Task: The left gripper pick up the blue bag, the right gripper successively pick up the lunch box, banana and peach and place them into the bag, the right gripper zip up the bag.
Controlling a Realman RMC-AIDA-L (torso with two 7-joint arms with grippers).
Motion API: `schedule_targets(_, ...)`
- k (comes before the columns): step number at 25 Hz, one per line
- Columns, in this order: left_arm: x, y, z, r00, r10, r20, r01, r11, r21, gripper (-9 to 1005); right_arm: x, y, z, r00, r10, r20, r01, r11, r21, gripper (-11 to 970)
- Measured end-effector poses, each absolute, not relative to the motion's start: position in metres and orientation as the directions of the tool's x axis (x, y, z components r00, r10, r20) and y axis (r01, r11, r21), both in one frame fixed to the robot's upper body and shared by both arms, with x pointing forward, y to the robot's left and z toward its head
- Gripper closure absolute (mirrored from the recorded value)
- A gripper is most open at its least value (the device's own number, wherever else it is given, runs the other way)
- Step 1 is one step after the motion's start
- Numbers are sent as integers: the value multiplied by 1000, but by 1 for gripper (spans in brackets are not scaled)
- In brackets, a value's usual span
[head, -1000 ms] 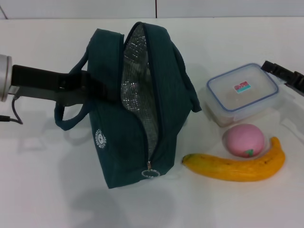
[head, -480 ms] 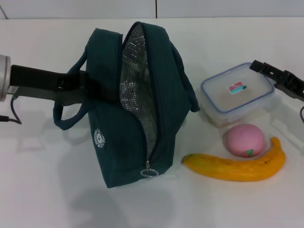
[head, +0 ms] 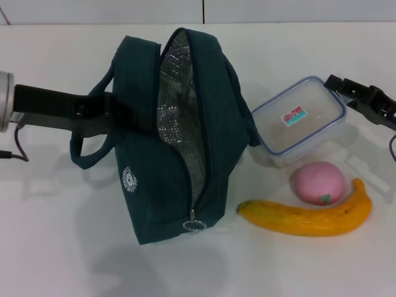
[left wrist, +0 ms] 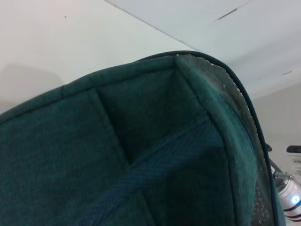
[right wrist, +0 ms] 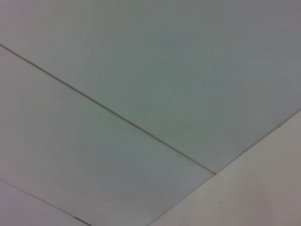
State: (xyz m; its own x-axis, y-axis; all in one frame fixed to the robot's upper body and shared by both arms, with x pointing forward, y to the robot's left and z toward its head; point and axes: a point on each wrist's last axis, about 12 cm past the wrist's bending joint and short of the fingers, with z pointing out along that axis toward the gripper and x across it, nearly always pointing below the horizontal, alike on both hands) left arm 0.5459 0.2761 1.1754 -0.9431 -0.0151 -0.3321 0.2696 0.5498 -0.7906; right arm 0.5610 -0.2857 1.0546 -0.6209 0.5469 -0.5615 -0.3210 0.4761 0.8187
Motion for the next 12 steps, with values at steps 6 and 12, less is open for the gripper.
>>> schedule_targets(6, 549, 274, 1174, -945, -5, -326, 272, 542, -795, 955, 561, -282, 1056, -631, 561, -536, -318, 443, 838, 611)
schedule_targets(12, 551, 274, 1175, -944, 0, -331, 278, 542, -793, 955, 561, -278, 1057, -635, 571, -520, -318, 419, 850, 693)
